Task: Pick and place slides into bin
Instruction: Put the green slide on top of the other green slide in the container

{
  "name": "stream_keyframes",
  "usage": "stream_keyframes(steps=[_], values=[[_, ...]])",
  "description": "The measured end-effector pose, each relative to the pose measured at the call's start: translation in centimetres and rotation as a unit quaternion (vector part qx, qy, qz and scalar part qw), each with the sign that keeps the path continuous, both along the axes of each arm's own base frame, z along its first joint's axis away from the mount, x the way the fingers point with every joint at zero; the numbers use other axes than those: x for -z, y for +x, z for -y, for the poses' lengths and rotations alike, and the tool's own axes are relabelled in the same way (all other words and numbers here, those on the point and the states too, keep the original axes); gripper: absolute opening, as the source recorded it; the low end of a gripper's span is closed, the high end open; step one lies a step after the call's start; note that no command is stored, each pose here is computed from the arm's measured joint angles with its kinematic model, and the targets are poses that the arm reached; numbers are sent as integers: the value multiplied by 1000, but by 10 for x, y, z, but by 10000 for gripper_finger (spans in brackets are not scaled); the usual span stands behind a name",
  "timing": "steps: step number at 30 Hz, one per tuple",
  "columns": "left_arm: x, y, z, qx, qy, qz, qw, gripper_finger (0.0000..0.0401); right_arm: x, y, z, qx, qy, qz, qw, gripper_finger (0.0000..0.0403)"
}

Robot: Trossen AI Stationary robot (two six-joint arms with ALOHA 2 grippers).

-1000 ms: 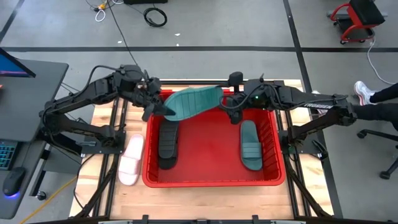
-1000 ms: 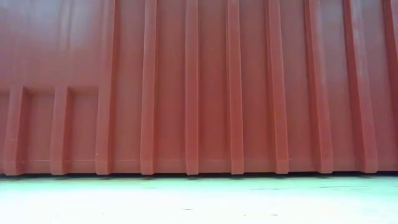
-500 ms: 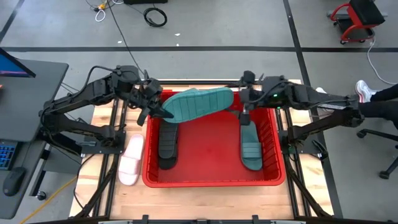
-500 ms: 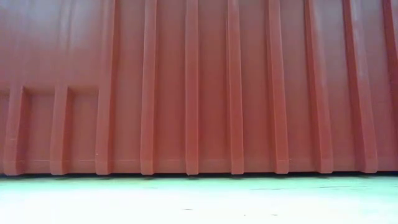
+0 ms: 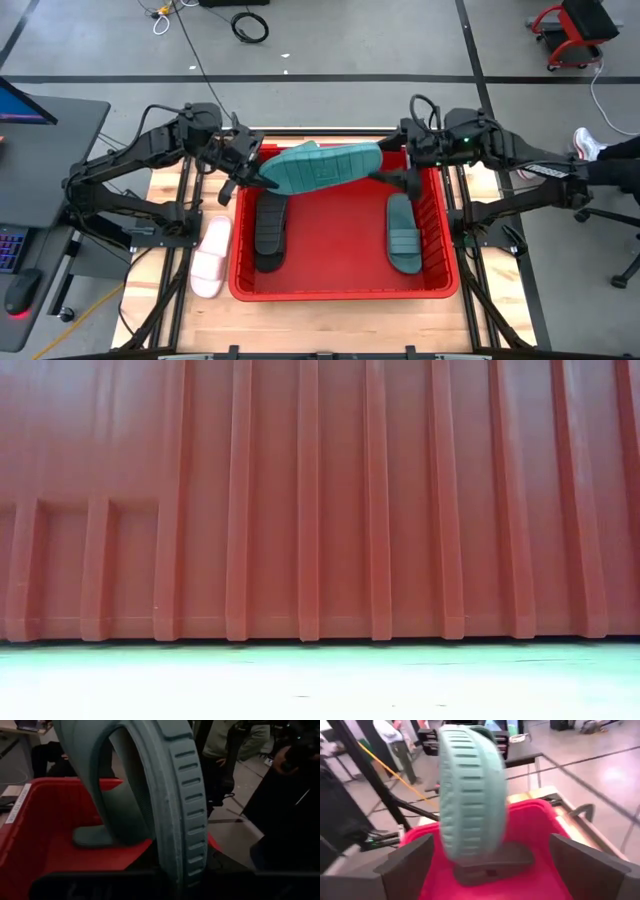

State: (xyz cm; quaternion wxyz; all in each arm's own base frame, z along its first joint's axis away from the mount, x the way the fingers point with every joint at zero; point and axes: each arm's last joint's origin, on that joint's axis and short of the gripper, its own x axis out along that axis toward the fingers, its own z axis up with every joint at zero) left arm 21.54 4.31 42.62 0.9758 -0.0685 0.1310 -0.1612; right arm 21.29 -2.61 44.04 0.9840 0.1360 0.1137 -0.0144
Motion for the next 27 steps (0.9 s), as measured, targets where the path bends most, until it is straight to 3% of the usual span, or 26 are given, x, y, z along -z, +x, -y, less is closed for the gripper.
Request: stream_keyframes(steps=[6,12,15,22,27], values=[[1,0,0,-1,1,-3,1000,42,-8,9,0,-24,26,53,998,373],[10,4,2,2,-21,-50,999,42,-1,20,1,-31,23,37,999,351],[23,8,4,4,-29,-101,994,42,8,25,0,-52,36,-2,998,346],[40,29,12,33,-16,-142,989,42,49,38,1,-56,71,-168,982,332],[57,47,16,44,-17,-184,982,42,63,52,-9,-99,70,-203,972,314]])
